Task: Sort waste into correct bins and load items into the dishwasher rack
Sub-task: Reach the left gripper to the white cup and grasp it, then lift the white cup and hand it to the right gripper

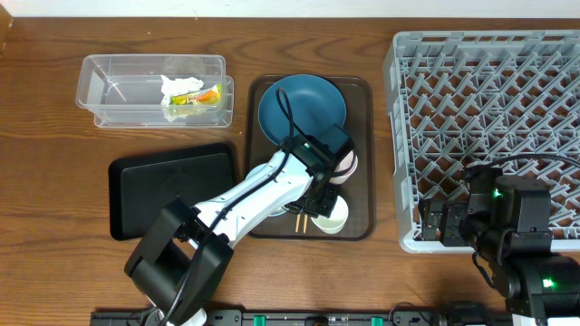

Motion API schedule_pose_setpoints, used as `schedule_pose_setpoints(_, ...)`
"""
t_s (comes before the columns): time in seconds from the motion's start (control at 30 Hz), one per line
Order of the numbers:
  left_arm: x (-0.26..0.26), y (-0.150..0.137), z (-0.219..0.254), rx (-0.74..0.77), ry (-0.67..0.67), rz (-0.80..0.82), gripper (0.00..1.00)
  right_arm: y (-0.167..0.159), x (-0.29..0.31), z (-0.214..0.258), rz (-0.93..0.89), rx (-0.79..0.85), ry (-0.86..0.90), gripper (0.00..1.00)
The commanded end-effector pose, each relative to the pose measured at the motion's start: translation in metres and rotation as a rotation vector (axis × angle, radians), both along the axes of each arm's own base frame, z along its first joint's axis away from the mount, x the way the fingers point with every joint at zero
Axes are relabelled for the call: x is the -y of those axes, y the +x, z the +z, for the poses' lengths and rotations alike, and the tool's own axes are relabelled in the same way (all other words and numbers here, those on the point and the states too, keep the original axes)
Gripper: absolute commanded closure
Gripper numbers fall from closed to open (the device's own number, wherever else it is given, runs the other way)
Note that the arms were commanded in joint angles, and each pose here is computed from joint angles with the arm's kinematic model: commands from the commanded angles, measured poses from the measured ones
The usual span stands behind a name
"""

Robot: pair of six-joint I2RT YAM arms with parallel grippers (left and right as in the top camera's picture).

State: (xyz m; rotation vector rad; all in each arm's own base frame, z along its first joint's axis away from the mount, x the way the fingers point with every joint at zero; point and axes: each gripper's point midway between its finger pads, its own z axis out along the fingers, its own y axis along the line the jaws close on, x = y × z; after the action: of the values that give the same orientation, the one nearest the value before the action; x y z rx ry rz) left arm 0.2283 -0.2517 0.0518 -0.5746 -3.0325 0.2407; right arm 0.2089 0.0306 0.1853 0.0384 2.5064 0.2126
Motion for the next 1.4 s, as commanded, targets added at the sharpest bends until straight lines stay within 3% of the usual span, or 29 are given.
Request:
schedule_pose_setpoints(0.0, -0.002, -0.006, 0.006, -0.011, -0.009, 0.001, 0.94, 0.002, 0.003, 0.007, -0.015, 0.017, -0.003, 0.01)
schedule_pose_setpoints(0.17, -0.008, -0.008, 0.044, 0.050, -0.069, 0.010, 0.94, 0.004, 0.005, 0.008, -0.022, 0.026, -0.011, 0.01)
schedule_pose_setpoints(0.33, -0.021, 0.004, 0.107, 0.204, -0.210, 0.079, 0.94, 0.016, 0.018, 0.017, -0.075, 0.089, -0.072, 0.01)
schedule_pose_setpoints(0.47, -0.020, 0.017, 0.155, 0.238, -0.449, 0.160, 0.94, 0.026, 0.011, 0.025, -0.051, 0.138, -0.037, 0.01)
schedule_pose_setpoints(0.67, -0.001, 0.027, 0.210, 0.088, -0.890, 0.134, 0.94, 0.026, -0.057, 0.038, 0.283, 0.162, 0.222, 0.01)
schedule_pose_setpoints(0.93, 0.008, 0.025, 0.240, -0.160, -1.220, 0.018, 0.94, -0.009, -0.124, 0.069, 0.839, 0.293, 0.460, 0.01)
schedule_pose_setpoints(1.07, 0.015, 0.022, 0.236, -0.241, -1.258, -0.003, 0.94, -0.008, -0.129, 0.071, 0.918, 0.334, 0.466, 0.01)
schedule_pose_setpoints(1.37, 0.023, 0.016, 0.233, -0.272, -1.262, -0.030, 0.94, 0.020, -0.133, 0.080, 0.964, 0.445, 0.447, 0.01)
